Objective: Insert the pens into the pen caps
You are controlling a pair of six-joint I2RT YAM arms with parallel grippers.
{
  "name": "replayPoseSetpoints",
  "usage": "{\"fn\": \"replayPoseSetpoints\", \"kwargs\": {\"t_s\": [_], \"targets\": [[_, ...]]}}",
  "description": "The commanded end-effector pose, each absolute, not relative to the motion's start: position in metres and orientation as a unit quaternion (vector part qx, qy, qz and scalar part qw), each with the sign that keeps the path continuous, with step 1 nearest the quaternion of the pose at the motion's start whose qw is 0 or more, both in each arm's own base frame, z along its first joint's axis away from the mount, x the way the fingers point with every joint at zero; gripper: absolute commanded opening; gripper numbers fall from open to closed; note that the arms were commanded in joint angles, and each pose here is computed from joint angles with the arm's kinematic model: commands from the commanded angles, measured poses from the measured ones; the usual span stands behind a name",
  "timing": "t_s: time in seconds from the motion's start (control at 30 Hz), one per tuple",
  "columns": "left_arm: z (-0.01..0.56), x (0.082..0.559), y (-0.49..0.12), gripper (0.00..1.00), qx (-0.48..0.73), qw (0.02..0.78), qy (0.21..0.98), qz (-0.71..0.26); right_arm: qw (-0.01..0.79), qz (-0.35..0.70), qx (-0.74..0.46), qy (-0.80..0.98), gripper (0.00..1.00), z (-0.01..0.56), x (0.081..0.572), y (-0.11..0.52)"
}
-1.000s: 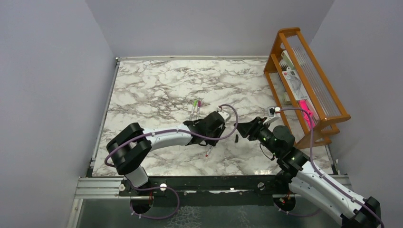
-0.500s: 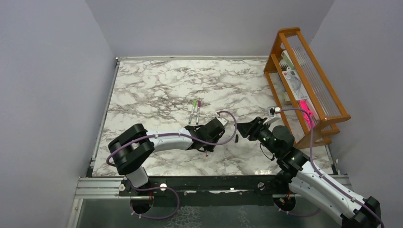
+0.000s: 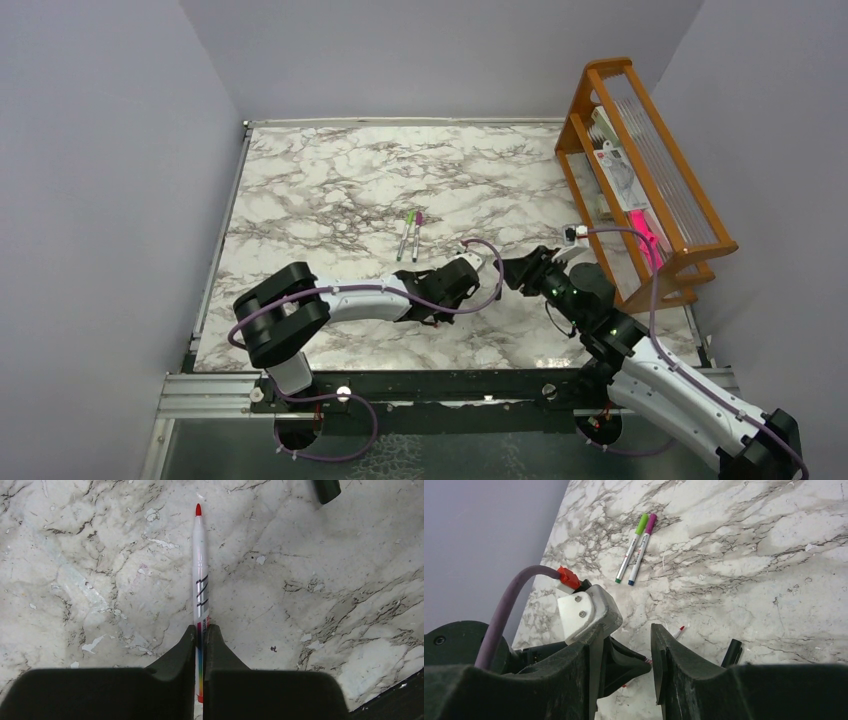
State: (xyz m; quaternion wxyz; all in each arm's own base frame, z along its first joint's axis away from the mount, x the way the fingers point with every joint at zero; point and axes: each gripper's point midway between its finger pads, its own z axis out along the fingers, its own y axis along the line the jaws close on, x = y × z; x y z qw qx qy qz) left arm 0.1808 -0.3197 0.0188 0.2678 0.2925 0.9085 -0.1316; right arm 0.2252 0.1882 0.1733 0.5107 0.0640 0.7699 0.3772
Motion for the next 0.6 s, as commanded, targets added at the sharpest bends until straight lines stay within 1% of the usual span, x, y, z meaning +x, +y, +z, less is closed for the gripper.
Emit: {"fn": "replayPoseSetpoints", "kwargs": {"t_s": [0.0,0.17,0.23,0.37,0.47,0.57], "targets": [[0.006,0.170,-0.308,0.00,0.288,0.250,0.916,-0.125,0.521,0.375,0.067,0.764,0.39,0.181,0.230,0.188],[0.042,0.174,-0.331,0.00,0.278,0.314,0.882,-0.214,0.510,0.381,0.066,0.768,0.39,0.175,0.228,0.192],[0.049,0.174,-0.337,0.00,0.276,0.326,0.872,-0.238,0.510,0.385,0.060,0.767,0.40,0.173,0.227,0.194],[0.066,0.168,-0.347,0.00,0.279,0.345,0.847,-0.294,0.503,0.379,0.039,0.776,0.49,0.171,0.229,0.200],[0.083,0.164,-0.353,0.00,0.276,0.362,0.826,-0.334,0.483,0.370,0.027,0.793,0.54,0.163,0.232,0.207],[0.095,0.166,-0.353,0.00,0.272,0.379,0.815,-0.344,0.467,0.369,0.014,0.804,0.57,0.157,0.233,0.214]]}}
